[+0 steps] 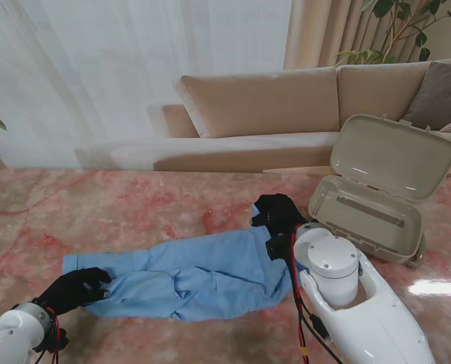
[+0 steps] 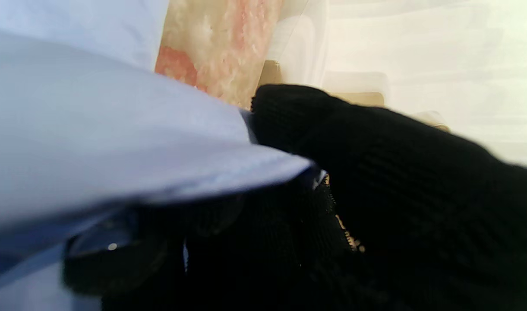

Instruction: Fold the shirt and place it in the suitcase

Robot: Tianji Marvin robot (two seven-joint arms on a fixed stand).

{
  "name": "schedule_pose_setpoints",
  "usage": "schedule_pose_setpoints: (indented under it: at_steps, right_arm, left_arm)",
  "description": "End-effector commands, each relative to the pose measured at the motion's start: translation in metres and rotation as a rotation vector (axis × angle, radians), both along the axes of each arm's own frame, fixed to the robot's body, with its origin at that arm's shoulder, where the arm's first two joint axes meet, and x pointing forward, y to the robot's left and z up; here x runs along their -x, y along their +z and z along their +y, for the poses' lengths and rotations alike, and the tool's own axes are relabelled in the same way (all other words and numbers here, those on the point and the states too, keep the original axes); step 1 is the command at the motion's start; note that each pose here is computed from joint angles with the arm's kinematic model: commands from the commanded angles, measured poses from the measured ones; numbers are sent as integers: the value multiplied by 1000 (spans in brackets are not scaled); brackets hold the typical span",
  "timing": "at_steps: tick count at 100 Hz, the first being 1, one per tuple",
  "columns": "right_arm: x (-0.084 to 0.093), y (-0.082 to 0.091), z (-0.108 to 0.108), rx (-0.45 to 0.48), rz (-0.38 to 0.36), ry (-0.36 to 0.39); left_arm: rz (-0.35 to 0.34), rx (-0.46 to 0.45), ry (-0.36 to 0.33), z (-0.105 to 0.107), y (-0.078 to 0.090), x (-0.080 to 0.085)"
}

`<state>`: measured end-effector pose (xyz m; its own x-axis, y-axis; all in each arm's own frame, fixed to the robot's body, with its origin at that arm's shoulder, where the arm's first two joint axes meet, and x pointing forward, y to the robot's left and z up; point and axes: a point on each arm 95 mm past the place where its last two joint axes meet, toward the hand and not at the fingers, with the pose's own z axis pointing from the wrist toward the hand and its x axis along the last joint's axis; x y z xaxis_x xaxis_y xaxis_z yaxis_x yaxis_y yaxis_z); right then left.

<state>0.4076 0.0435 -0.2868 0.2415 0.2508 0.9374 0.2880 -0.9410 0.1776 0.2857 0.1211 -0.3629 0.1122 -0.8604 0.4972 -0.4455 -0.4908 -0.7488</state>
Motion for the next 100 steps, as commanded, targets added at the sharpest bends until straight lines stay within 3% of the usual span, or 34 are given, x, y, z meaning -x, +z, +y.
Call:
schedule_pose_setpoints:
  at_steps: [1,57,100]
  right_arm:
    - [-1,11,12,-34,-21,29]
    - [-5,36,61,-103,-77,111]
    - [-11,34,96,-141,-47,176]
  left_arm:
    - [114,16,-7,-2,-33,18]
    - [154,83,-88,-25,-42,5]
    - [162,148,-108,-41,-48,-4]
